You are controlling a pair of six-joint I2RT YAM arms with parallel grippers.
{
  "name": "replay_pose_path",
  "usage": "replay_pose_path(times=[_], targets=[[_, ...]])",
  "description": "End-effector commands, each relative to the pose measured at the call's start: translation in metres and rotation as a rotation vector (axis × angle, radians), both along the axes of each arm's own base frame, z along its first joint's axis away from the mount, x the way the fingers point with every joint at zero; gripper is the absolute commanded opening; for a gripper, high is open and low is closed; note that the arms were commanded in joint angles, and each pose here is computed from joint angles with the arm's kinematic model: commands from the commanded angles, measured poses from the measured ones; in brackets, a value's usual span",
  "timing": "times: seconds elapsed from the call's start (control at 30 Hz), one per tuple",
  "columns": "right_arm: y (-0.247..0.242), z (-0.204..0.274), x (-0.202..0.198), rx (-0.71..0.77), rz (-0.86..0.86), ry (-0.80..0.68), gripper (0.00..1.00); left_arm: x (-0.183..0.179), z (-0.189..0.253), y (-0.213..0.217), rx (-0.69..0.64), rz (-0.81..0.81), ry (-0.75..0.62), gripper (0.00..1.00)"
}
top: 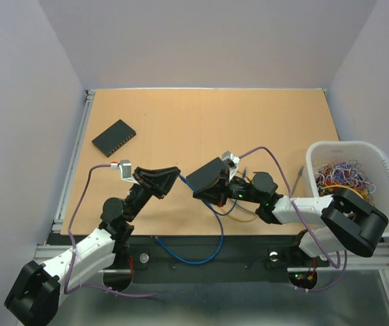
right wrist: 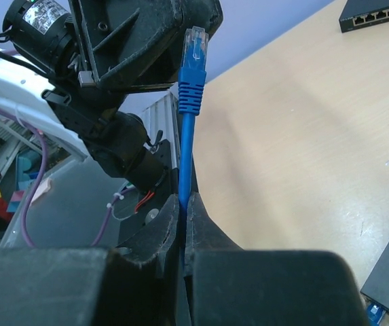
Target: Insert the plug into the switch port
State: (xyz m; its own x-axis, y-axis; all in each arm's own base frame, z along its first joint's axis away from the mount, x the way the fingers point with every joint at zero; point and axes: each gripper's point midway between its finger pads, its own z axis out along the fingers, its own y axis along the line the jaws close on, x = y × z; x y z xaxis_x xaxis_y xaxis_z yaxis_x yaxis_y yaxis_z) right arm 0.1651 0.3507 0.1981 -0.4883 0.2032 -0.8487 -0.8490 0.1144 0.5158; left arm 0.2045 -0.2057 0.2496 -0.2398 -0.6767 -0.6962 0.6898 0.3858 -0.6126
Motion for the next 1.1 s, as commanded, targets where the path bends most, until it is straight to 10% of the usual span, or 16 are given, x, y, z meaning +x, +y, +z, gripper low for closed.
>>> replay_pose_path(times=[0.0,0.5,1.07], targets=[[0.003,0.016,-0.003,0.061,0.015,-0.043,0.00,-0.011,-0.004,-0.002,0.012,-0.042,-0.043,0.34],[-0.003,0.029,-0.009,0.098,0.022,-0.072,0.00,0.002,-0.023,0.001,0.050,0.009,0.026,0.49],[0.001,0.021,-0.005,0.094,0.015,-0.050,0.00,-0.004,-0.016,0.002,0.030,-0.009,0.001,0.27]])
